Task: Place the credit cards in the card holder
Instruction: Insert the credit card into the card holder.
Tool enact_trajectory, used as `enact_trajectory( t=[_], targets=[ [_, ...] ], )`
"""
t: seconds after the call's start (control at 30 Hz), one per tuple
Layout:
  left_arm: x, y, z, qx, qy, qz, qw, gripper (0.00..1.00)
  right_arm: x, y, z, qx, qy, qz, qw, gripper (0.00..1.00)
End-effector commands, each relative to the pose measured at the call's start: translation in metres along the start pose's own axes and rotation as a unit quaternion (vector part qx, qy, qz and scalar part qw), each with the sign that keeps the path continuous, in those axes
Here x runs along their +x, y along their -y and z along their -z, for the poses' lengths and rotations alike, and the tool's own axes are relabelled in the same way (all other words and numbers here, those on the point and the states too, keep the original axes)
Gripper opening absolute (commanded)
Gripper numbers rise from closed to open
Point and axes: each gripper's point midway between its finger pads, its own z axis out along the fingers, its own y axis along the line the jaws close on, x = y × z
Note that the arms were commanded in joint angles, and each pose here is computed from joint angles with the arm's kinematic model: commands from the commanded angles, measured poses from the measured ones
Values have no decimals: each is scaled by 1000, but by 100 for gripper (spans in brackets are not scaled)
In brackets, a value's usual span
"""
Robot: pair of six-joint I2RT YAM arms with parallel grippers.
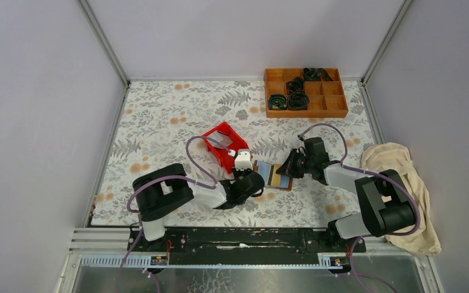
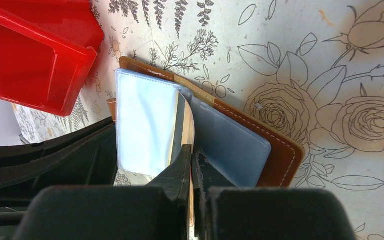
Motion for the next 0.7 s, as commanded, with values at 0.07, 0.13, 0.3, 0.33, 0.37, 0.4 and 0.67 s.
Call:
enact_trajectory(
  t=[0.07, 0.13, 0.3, 0.33, 0.37, 0.4, 0.67],
  targets=[
    [131, -85, 44, -74, -248, -133, 957, 16, 37, 34, -3, 60, -48, -29, 997, 0],
    [130, -87, 46, -79, -246, -132, 957, 15, 36, 36, -3, 66, -44, -33, 996, 0],
    [120, -90, 48, -94, -229, -119, 962, 14, 36, 36, -4, 66, -41, -41, 996, 0],
    [117, -88, 48, -94, -223, -110, 964, 15, 36, 36, -4, 64, -41, -44, 996, 0],
    [113, -86, 48, -93, -216, -101, 967, 18, 37, 35, -5, 61, -41, -48, 996, 0],
    [110, -84, 49, -89, -210, -90, 970, 21, 38, 35, -5, 58, -42, -51, 996, 0],
    [96, -69, 51, -46, -175, -22, 983, 35, 41, 35, -8, 53, -46, -54, 996, 0]
  ],
)
